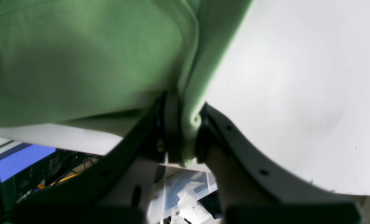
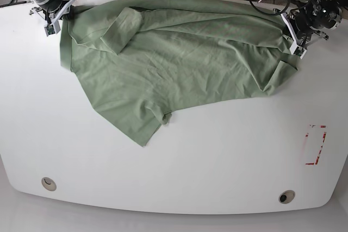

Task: Layout the t-shirt on the table in an organized manner, then fold the t-shirt properly
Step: 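Pull both held corners back and apart, stretching the collar edge, then open both grippers and release the collar corners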

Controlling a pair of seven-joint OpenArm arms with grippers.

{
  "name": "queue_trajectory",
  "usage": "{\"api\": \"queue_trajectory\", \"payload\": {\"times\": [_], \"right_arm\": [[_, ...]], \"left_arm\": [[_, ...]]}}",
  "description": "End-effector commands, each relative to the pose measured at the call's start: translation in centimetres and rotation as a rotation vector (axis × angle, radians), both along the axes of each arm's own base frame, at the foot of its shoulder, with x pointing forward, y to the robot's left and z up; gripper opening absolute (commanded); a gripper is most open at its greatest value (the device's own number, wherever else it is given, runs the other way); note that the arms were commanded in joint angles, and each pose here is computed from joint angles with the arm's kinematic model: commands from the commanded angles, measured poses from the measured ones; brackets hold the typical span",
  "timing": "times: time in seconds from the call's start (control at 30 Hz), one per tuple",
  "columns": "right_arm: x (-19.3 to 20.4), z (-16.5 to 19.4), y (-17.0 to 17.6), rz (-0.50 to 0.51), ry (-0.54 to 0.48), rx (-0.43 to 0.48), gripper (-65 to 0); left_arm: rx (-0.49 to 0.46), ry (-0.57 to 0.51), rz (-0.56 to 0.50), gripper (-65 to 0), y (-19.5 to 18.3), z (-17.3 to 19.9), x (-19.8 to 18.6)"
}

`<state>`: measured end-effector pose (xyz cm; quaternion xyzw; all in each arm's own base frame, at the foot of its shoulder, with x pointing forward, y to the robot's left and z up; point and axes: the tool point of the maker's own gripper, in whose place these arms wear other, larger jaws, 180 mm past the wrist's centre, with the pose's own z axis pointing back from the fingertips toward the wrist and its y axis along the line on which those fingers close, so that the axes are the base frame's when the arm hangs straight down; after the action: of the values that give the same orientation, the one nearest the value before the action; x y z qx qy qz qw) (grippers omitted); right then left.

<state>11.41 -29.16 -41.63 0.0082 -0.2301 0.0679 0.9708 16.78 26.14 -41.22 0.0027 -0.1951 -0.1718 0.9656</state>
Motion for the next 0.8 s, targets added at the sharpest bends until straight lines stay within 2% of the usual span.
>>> {"api": "queue_trajectory", "payload": {"times": [0.0,0.1,0.2,0.4,0.5,0.57,0.63,0.7,0.77], "right_arm": [[0.2,0.5,-0.3,0.003,-0.013,-0.018,-60.9],[0.3,0.6,-0.3,0.004,-0.016,-0.019,-60.1],[0.6,1.0,-0.4,0.009,-0.027,-0.029,-53.7],[1.3,3.4,-1.9,-0.036,-0.098,-0.083,-28.2],[1.4,3.5,-1.9,-0.038,-0.104,-0.084,-19.2],[1.5,3.7,-2.1,-0.034,-0.105,-0.09,-16.6],[1.6,3.7,-2.2,-0.034,-0.106,-0.091,-17.1],[1.6,3.7,-2.2,-0.034,-0.106,-0.091,-17.9],[1.8,3.8,-2.2,-0.035,-0.114,-0.092,-18.5]], "left_arm": [[0.024,-0.02,-0.008,-65.0,0.5,0.7,0.4],[0.024,-0.02,-0.008,-65.0,0.5,0.7,0.4],[0.024,-0.02,-0.008,-65.0,0.5,0.7,0.4],[0.023,-0.02,-0.01,-65.0,0.5,0.7,0.4],[0.023,-0.02,-0.01,-64.4,0.5,0.7,0.4],[0.023,-0.023,-0.01,-59.3,0.5,0.8,0.6],[0.024,-0.024,-0.01,-55.3,0.5,0.8,0.6],[0.027,-0.031,-0.012,-54.7,0.5,1.0,0.7],[0.034,-0.042,-0.008,-56.8,0.6,1.4,0.9]]}}
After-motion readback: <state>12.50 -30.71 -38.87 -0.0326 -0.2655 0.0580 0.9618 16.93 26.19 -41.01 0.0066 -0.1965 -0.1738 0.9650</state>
